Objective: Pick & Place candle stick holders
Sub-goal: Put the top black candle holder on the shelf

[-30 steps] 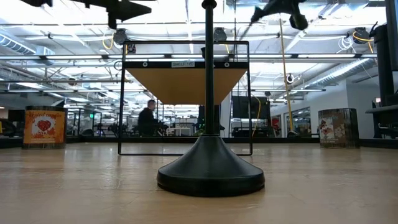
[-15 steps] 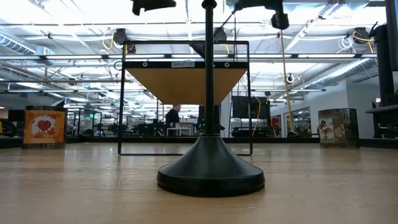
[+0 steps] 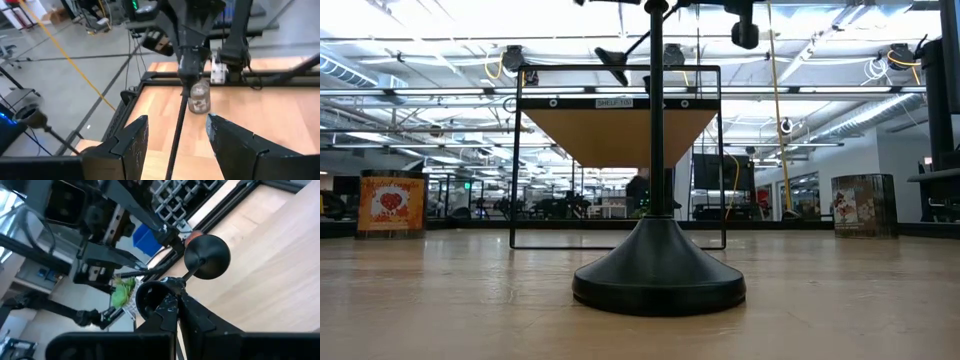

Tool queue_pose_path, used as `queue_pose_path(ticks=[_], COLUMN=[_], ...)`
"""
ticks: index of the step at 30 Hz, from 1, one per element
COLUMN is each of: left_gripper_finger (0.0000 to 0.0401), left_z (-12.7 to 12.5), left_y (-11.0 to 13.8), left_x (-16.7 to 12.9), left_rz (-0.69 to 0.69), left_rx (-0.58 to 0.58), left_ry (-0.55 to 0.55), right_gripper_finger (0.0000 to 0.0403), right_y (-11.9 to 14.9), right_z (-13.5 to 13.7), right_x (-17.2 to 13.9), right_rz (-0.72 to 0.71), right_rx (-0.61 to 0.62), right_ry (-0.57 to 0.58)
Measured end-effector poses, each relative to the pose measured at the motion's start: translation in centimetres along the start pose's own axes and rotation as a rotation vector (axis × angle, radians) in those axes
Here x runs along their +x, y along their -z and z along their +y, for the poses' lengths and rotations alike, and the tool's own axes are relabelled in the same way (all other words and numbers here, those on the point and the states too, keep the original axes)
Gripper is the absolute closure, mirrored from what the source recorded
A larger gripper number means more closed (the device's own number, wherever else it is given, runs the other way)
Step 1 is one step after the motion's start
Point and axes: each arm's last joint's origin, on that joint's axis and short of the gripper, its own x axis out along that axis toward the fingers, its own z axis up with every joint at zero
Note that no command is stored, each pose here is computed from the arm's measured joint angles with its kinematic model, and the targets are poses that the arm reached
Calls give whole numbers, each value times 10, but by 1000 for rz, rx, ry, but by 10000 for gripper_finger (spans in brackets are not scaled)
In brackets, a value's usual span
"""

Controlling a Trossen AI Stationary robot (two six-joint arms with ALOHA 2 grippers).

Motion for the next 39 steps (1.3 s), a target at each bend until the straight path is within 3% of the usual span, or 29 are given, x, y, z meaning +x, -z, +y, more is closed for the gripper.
queue_pose_path(ticks=[13, 39], left_gripper_finger=[192, 192], left_z=[-7, -12], left_y=[-15, -5], left_x=[24, 43], left_rz=[10, 70], left_rx=[22, 2], left_ry=[39, 88], right_gripper_finger=[403, 403], right_y=[-3, 4], right_z=[0, 3], right_x=[5, 32], right_rz=[3, 66], right_rx=[-30, -17], right_ry=[-50, -108])
